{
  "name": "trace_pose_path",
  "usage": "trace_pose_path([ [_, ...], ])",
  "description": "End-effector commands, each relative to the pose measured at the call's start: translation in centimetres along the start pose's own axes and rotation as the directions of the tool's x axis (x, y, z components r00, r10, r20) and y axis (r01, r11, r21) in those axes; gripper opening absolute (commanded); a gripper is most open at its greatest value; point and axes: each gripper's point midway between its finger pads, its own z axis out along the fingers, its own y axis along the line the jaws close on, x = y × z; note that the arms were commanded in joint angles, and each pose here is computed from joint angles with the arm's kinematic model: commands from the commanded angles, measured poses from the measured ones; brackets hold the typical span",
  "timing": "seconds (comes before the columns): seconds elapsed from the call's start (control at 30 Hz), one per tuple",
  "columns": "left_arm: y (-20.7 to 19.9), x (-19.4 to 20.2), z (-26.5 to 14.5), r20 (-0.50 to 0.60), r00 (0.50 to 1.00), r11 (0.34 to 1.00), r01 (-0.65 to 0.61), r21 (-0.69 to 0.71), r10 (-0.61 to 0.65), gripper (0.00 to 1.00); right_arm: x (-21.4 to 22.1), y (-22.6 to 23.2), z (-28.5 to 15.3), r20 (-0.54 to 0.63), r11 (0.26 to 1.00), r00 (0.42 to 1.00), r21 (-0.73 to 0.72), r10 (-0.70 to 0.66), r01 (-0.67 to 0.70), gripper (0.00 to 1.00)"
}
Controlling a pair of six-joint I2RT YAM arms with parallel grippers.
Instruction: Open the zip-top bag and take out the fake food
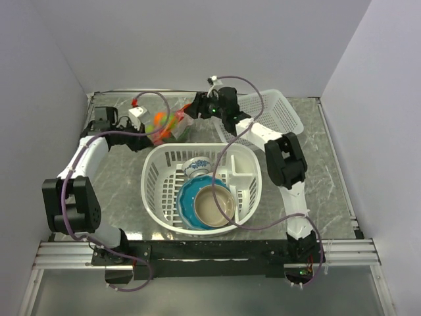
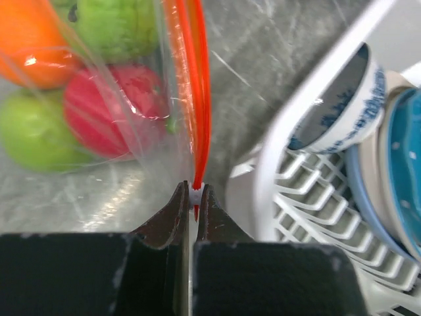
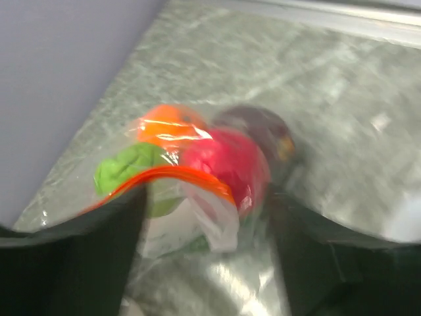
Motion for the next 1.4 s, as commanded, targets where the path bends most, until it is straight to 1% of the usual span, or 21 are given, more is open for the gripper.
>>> trace_pose_path([
  [0.0,-1.4,-1.6,-0.3,-0.001,1.0,0.999,0.007,0.04,-0.007,0.01,-5.7,1.8,-4.6,0.061,0.982,0.994,0.167,-0.095,0.084,1.0],
  [0.1,-1.0,-2.5,-0.2,0.003,1.0,0.999,0.009,0.036,-0.009,0.01,-6.2,2.7,-6.2,0.055,0.972,0.99,0.207,-0.126,0.112,1.0],
  [0.17,-0.7,-3.1,-0.2,0.011,1.0,1.0,-0.006,0.03,0.005,0.01,-6.2,3.6,-7.0,0.044,0.973,0.989,0.192,-0.139,0.128,1.0],
  [0.23,-0.3,-3.6,-0.2,0.02,1.0,1.0,-0.015,0.009,0.015,0.01,-7.0,5.7,-7.9,0.059,0.974,0.98,0.137,-0.191,0.181,1.0],
  [0.33,0.1,-4.9,-0.3,0.049,0.998,0.999,-0.031,-0.006,0.031,0.01,-4.9,8.1,-7.8,-0.006,0.952,0.956,0.096,-0.292,0.291,1.0],
  [0.37,0.2,-5.1,-0.3,0.052,0.998,1.0,-0.028,-0.001,0.028,0.01,-3.9,9.8,-7.3,-0.022,0.937,0.939,0.059,-0.344,0.345,0.99],
  [0.4,0.1,-5.3,-0.3,0.056,0.998,1.0,-0.023,0.005,0.023,0.01,-3.4,10.5,-7.1,-0.027,0.931,0.932,0.043,-0.362,0.363,0.96],
  [0.43,0.2,-5.7,-0.3,0.063,0.998,1.0,-0.027,0.005,0.027,0.01,-2.3,11.2,-7.0,-0.054,0.927,0.927,0.025,-0.371,0.373,0.84],
  [0.5,0.2,-6.2,-0.4,0.073,0.997,0.999,-0.033,0.004,0.032,0.01,-0.9,12.5,-6.3,-0.073,0.922,0.919,-0.011,-0.387,0.387,0.67],
  [0.53,0.2,-6.2,-0.4,0.073,0.997,0.999,-0.033,0.004,0.032,0.01,-0.5,12.7,-6.1,-0.087,0.922,0.918,-0.018,-0.386,0.386,0.42],
  [0.57,0.1,-6.3,-0.4,0.075,0.996,0.999,-0.037,0.002,0.037,0.01,-0.7,13.1,-5.8,-0.085,0.923,0.919,-0.025,-0.385,0.384,0.33],
  [0.63,0.0,-6.4,-0.5,0.076,0.996,0.999,-0.041,0.005,0.04,0.01,0.2,12.7,-5.2,-0.112,0.929,0.922,-0.027,-0.37,0.369,0.24],
  [0.8,-0.4,-6.2,-0.8,0.08,0.995,0.998,-0.056,0.009,0.055,0.01,1.1,12.2,-3.9,-0.122,0.937,0.929,-0.028,-0.349,0.348,0.31],
  [0.87,-0.6,-6.0,-0.8,0.073,0.996,0.998,-0.057,0.012,0.056,0.01,1.6,11.5,-3.0,-0.14,0.939,0.929,-0.018,-0.343,0.344,0.32],
  [0.9,-0.7,-5.9,-0.9,0.072,0.996,0.998,-0.06,0.016,0.059,0.01,1.8,11.3,-2.7,-0.145,0.939,0.928,-0.011,-0.342,0.344,0.35],
  [1.03,-1.0,-5.8,-1.1,0.065,0.995,0.997,-0.071,0.02,0.07,0.01,1.9,10.4,-1.6,-0.144,0.939,0.93,0.014,-0.338,0.343,0.51],
  [1.07,-1.1,-5.6,-1.1,0.062,0.995,0.997,-0.074,0.024,0.072,0.01,2.0,10.2,-1.2,-0.141,0.939,0.931,0.02,-0.337,0.343,0.57],
  [1.1,-1.2,-5.6,-1.2,0.061,0.995,0.997,-0.077,0.026,0.076,0.01,1.9,9.9,-1.0,-0.139,0.938,0.931,0.03,-0.337,0.344,0.67],
  [1.27,-1.9,-5.6,-1.5,0.064,0.995,0.995,-0.086,0.051,0.082,0.01,1.9,8.6,0.0,-0.151,0.93,0.928,0.084,-0.342,0.357,0.87],
  [1.3,-2.1,-5.6,-1.6,0.063,0.995,0.995,-0.082,0.058,0.078,0.01,1.9,8.5,0.1,-0.152,0.928,0.925,0.085,-0.347,0.362,0.94],
  [1.37,-2.5,-5.7,-1.6,0.068,0.995,0.994,-0.074,0.075,0.069,0.02,2.1,8.0,0.4,-0.161,0.922,0.92,0.094,-0.358,0.375,0.98],
])
